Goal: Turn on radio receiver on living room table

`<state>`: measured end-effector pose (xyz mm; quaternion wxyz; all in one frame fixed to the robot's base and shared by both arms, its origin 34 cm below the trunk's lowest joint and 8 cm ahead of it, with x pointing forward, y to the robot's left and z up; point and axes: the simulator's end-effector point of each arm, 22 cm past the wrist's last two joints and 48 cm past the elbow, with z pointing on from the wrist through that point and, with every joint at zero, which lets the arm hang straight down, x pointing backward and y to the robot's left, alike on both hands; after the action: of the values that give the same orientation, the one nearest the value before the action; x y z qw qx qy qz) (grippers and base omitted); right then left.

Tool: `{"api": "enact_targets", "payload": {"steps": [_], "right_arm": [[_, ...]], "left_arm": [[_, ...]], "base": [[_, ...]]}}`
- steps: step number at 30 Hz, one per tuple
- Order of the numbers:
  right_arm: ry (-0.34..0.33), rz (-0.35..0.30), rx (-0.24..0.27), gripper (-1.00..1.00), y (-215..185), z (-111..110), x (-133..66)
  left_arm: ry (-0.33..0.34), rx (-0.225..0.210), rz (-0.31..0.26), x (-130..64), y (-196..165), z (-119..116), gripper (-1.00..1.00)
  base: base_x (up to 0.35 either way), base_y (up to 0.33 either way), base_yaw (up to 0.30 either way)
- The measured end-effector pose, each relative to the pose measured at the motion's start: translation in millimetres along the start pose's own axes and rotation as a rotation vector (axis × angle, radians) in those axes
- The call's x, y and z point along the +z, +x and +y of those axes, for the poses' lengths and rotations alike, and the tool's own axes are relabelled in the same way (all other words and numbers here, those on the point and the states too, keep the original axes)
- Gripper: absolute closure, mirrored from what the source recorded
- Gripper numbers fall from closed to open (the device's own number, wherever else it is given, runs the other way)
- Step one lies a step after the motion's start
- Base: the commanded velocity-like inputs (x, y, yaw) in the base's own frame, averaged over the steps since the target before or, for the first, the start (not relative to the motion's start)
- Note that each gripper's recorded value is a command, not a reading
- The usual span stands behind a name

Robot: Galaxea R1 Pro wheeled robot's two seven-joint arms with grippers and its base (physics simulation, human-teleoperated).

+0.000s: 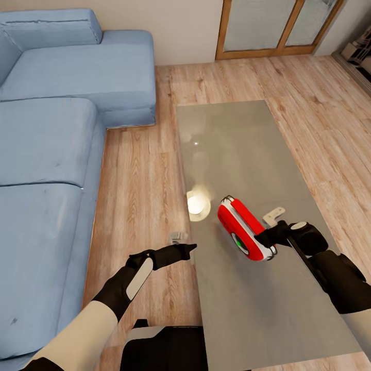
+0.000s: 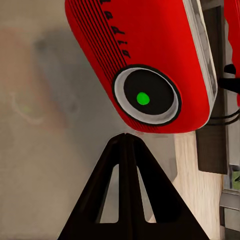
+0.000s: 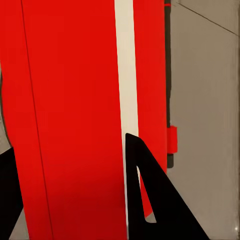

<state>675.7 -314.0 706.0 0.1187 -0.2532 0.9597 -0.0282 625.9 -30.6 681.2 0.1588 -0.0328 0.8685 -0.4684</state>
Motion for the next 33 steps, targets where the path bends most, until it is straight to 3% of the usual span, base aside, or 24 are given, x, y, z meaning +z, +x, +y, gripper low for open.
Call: {"api": "enact_targets", "payload": {"steps": [7,11,15,21,26,33], "right_arm": [[0.016,-0.014,-0.015,1.00,11.6,2.9,9.2],[-0.033,-0.020,0.023,1.00,17.8,12.3,17.4],[0.009,-0.021,0.031,1.00,21.7,1.7,21.8],[0.009,-0.019,0.039,1.00,22.9,1.8,22.9],[0.005,0.019,0.048,1.00,40.1,1.7,33.5],[0.001,0.010,0.050,1.00,41.0,1.6,36.3]], "left_arm": [[0.000,0.000,0.000,0.0,0.0,0.1,1.00],[0.000,0.000,0.000,0.0,-0.1,0.0,1.00],[0.000,0.000,0.000,0.0,-0.1,0.0,1.00],[0.001,0.000,0.000,0.0,0.3,0.0,1.00],[0.001,-0.001,0.000,0.0,0.1,-0.1,1.00],[0.002,-0.002,0.000,0.0,0.1,-0.2,1.00]], "base": [[0.000,0.000,0.000],[0.000,0.000,0.000],[0.000,0.000,0.000],[0.000,0.000,0.000],[0.000,0.000,0.000],[0.000,0.000,0.000]]}}
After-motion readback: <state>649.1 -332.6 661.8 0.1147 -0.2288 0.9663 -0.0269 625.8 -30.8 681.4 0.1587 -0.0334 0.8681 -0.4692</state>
